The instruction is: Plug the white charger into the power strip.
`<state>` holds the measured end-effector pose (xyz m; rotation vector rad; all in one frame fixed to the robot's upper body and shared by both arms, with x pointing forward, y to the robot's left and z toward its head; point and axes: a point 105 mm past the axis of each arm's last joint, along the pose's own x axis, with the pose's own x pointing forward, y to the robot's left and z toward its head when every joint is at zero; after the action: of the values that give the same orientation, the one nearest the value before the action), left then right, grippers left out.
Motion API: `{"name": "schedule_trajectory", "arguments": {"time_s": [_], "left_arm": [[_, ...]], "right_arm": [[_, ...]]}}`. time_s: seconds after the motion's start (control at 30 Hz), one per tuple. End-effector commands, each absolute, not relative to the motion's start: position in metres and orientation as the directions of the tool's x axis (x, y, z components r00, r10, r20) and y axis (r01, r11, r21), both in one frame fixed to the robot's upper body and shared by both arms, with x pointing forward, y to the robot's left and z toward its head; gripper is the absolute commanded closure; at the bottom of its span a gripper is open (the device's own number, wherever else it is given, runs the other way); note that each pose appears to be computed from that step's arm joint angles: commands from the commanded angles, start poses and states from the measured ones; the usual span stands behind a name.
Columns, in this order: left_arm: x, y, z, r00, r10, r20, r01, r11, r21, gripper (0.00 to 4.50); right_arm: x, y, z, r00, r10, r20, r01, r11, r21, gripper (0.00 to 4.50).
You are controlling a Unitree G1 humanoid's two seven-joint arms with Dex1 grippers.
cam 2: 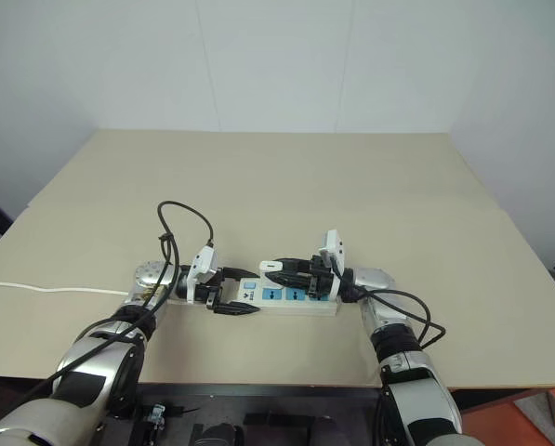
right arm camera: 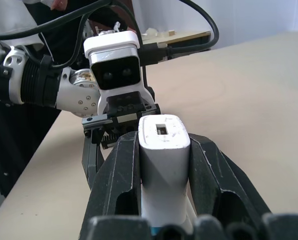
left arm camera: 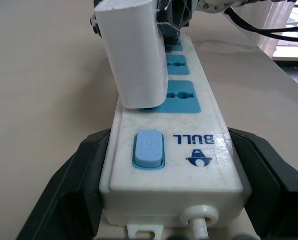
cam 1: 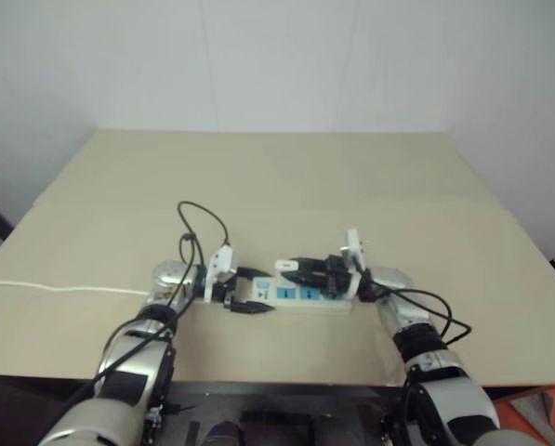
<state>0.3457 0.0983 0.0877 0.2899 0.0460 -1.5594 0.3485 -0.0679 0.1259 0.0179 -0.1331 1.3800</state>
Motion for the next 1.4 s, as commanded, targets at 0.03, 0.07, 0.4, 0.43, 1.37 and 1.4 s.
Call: {"name": "schedule_trajectory", "arguments": {"time_s": [0.03,0.07,0.4,0.43,1.37,1.4], "left_arm": [[0.346,0.098,0.09,-0.006,-0.97,-0.241,0.986,-0.046,0.16,1.23],[0.346,0.098,0.09,-0.006,-0.97,-0.242,0.986,-0.046,0.16,1.23],[0.345,0.101,0.09,-0.008,-0.967,-0.255,0.986,-0.049,0.157,1.23],[0.345,0.1,0.089,-0.009,-0.967,-0.255,0.986,-0.051,0.157,1.23],[0.345,0.101,0.089,-0.01,-0.968,-0.252,0.987,-0.05,0.154,1.23],[0.345,0.101,0.089,-0.01,-0.968,-0.252,0.987,-0.05,0.155,1.23]], "right_arm": [[0.349,-0.074,0.113,0.207,0.976,0.063,-0.976,0.21,-0.059,3.41],[0.349,-0.075,0.111,0.209,0.976,0.062,-0.976,0.212,-0.058,3.41],[0.349,-0.077,0.086,0.161,0.983,-0.086,-0.985,0.154,-0.082,3.41],[0.349,-0.076,0.085,0.152,0.984,-0.096,-0.987,0.145,-0.072,3.41],[0.344,-0.079,0.036,0.17,0.939,-0.299,-0.979,0.196,0.06,3.41],[0.345,-0.078,0.037,0.175,0.941,-0.29,-0.98,0.196,0.044,3.41]]}}
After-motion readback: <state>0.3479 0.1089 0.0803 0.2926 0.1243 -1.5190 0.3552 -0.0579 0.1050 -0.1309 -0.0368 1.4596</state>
